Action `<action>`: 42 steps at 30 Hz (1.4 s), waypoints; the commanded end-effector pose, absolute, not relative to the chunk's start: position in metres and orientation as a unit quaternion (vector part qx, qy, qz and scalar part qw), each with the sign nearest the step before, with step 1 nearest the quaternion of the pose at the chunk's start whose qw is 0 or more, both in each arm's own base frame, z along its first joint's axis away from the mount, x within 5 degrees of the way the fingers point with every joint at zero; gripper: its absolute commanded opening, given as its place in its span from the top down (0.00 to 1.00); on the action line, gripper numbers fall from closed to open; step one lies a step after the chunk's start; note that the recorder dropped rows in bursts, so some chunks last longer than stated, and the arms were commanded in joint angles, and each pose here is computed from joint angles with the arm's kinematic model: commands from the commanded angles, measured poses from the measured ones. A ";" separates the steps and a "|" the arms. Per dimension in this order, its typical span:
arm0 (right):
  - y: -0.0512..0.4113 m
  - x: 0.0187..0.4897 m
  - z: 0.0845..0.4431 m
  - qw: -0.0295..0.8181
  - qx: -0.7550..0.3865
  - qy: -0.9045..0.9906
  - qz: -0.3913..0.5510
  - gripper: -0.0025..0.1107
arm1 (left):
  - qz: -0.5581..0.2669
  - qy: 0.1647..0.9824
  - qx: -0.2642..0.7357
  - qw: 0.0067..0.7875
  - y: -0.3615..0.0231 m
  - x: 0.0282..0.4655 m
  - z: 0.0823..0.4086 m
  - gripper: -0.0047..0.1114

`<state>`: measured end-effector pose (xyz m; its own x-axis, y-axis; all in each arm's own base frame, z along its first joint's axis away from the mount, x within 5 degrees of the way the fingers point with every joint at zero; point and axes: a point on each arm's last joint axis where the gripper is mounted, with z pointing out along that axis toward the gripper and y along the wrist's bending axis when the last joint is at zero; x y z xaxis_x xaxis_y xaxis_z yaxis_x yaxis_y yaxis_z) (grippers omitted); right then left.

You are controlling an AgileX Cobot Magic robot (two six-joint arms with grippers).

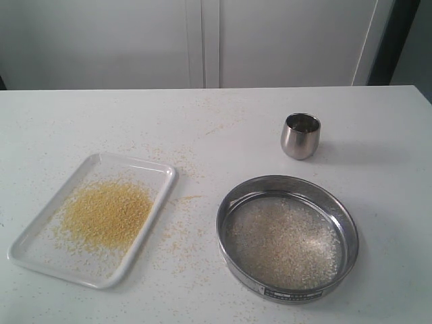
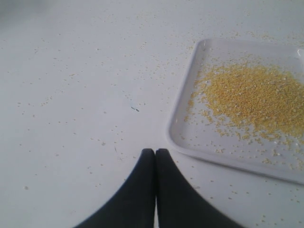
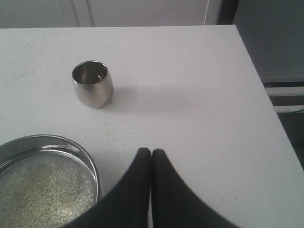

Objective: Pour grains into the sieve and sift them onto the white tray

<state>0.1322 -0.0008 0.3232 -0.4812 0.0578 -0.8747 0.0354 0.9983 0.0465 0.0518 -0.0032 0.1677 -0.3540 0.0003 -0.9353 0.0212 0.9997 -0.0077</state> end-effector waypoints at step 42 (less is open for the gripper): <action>-0.003 0.046 0.219 0.629 0.019 0.777 -0.005 0.98 | -0.012 0.822 0.001 0.570 -0.003 0.052 0.167 0.96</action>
